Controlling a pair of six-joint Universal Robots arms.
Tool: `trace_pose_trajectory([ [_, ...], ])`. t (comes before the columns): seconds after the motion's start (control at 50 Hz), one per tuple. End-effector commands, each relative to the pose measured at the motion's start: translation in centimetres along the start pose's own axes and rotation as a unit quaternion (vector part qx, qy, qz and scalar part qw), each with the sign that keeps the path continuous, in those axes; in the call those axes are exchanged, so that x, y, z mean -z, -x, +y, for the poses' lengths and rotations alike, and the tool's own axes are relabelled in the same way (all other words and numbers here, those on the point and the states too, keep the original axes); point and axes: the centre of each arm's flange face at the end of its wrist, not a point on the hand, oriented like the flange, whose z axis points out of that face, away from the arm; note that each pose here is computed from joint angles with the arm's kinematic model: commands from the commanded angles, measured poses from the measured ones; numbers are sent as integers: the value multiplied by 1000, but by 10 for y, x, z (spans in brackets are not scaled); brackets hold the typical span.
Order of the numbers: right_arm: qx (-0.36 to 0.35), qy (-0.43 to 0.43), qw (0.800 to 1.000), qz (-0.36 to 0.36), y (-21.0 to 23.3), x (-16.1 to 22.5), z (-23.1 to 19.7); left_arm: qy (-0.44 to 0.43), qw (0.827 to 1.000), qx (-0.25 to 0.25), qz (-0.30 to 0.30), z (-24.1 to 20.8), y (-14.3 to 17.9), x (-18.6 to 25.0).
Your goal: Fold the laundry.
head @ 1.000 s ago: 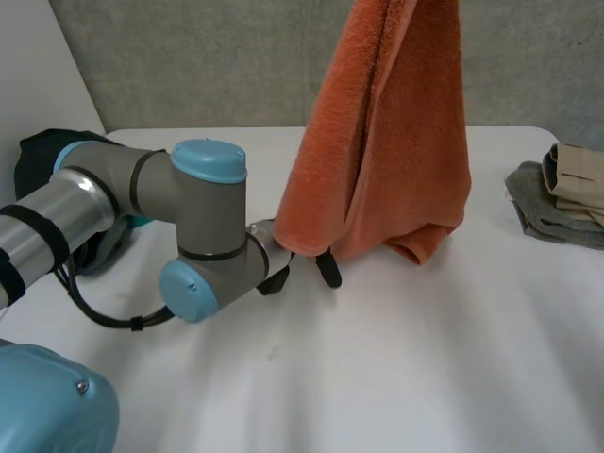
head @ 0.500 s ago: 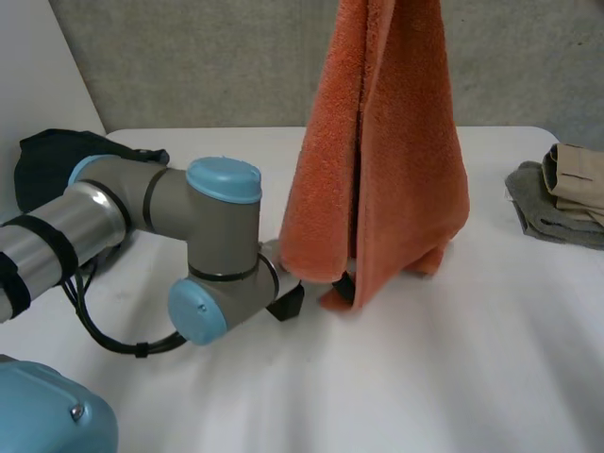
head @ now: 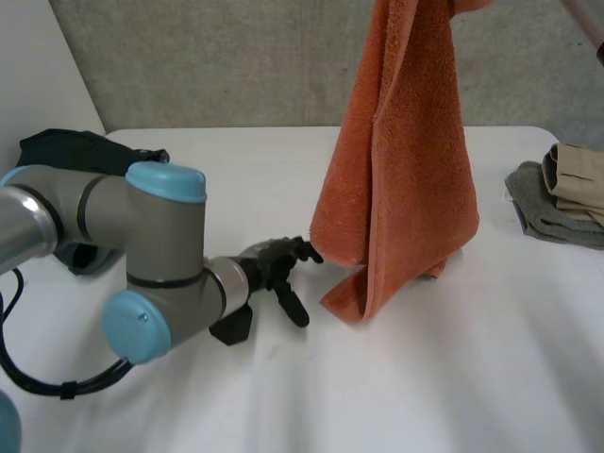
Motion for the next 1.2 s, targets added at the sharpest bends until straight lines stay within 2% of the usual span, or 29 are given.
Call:
trace_pose_trajectory([
  [0.02,-6,-6,1000,10,1,0,-15,13,1000,4,13,22,-27,5],
  [0.2,-8,-12,1000,8,8,4,-38,-44,999,23,-2,15,-57,-13],
  [0.44,-14,-7,1000,22,10,8,-57,-32,995,93,12,30,-97,-26],
  [0.52,3,29,999,31,3,7,-30,-72,989,123,-37,6,-80,-18],
  [0.56,13,47,998,34,-1,7,-15,-97,984,123,-84,-18,-53,-5],
  [0.66,43,109,992,41,-18,9,39,-165,974,74,-135,-74,0,31],
  [0.68,51,132,989,42,-25,11,59,-187,970,48,-151,-91,18,45],
  [0.74,60,178,981,47,-37,18,97,-229,958,-12,-171,-122,45,79],
  [0.8,62,229,970,45,-45,29,137,-246,949,-71,-183,-138,60,108],
  [0.92,57,328,943,3,-41,56,195,-256,933,-156,-199,-153,74,144],
  [1.02,60,398,913,-64,-18,79,222,-219,928,-214,-213,-148,80,152],
  [1.04,62,417,902,-93,-8,86,229,-206,927,-231,-214,-145,79,151],
  [1.1,69,433,887,-142,13,93,235,-176,926,-257,-212,-139,78,141],
  [1.2,69,443,880,-159,30,93,256,-144,922,-290,-213,-130,82,105],
])
